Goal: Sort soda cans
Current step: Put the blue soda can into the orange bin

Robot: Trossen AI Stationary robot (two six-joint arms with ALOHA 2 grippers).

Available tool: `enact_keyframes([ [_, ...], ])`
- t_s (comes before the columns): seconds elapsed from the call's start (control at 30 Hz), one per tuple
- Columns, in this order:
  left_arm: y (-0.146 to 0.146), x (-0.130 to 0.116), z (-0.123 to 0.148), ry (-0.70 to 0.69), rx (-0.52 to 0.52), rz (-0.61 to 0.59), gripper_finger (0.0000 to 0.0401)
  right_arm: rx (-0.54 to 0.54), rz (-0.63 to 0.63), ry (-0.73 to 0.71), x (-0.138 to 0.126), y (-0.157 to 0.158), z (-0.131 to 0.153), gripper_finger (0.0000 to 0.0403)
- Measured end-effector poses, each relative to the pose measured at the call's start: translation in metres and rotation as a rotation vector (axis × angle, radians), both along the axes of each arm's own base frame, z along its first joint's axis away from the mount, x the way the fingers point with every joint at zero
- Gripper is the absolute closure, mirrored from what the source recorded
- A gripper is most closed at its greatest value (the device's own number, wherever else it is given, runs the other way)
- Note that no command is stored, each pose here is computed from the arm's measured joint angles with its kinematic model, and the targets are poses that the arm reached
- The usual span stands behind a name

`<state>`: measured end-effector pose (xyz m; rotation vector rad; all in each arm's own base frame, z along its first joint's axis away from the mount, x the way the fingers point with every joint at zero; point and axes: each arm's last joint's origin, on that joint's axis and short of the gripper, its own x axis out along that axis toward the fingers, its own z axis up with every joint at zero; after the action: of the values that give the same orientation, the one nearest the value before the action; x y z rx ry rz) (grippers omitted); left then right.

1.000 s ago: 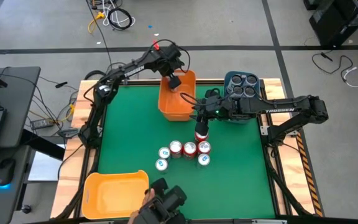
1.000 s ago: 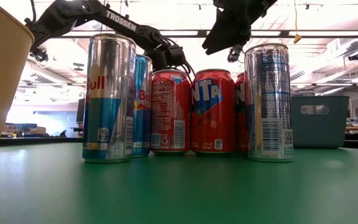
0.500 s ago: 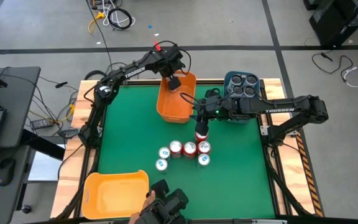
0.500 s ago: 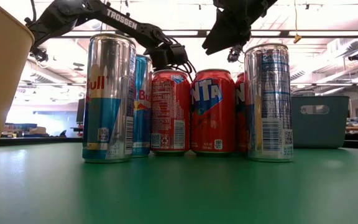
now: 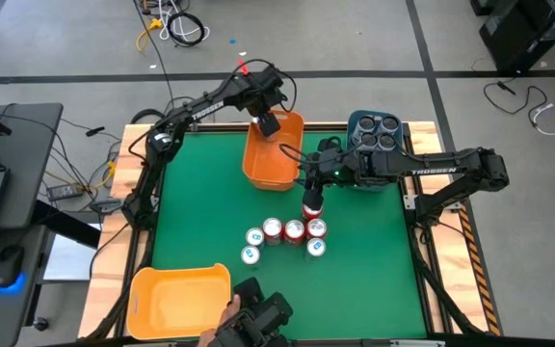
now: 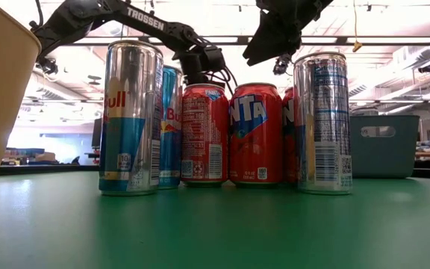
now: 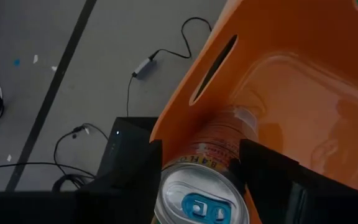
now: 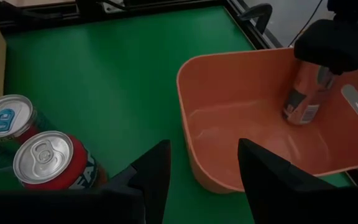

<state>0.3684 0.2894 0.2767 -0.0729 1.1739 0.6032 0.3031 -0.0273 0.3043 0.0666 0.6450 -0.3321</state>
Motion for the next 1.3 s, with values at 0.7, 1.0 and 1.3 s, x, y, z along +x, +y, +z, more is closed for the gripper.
enact_keyframes([
  [0.7,-0.006,0.009,0.002,-0.019,0.037,-0.04,0.0182,0.002,0.0,0.027,-0.002,0.0,-0.002,0.0229],
  [1.0,-0.006,0.01,0.002,-0.009,0.045,-0.066,0.0183,0.002,0.0,0.03,-0.002,0.0,-0.002,0.0229],
  [1.3,-0.015,0.017,0.002,-0.007,0.054,-0.114,0.0188,0.003,0.0,0.035,-0.002,0.0,-0.003,0.0229],
])
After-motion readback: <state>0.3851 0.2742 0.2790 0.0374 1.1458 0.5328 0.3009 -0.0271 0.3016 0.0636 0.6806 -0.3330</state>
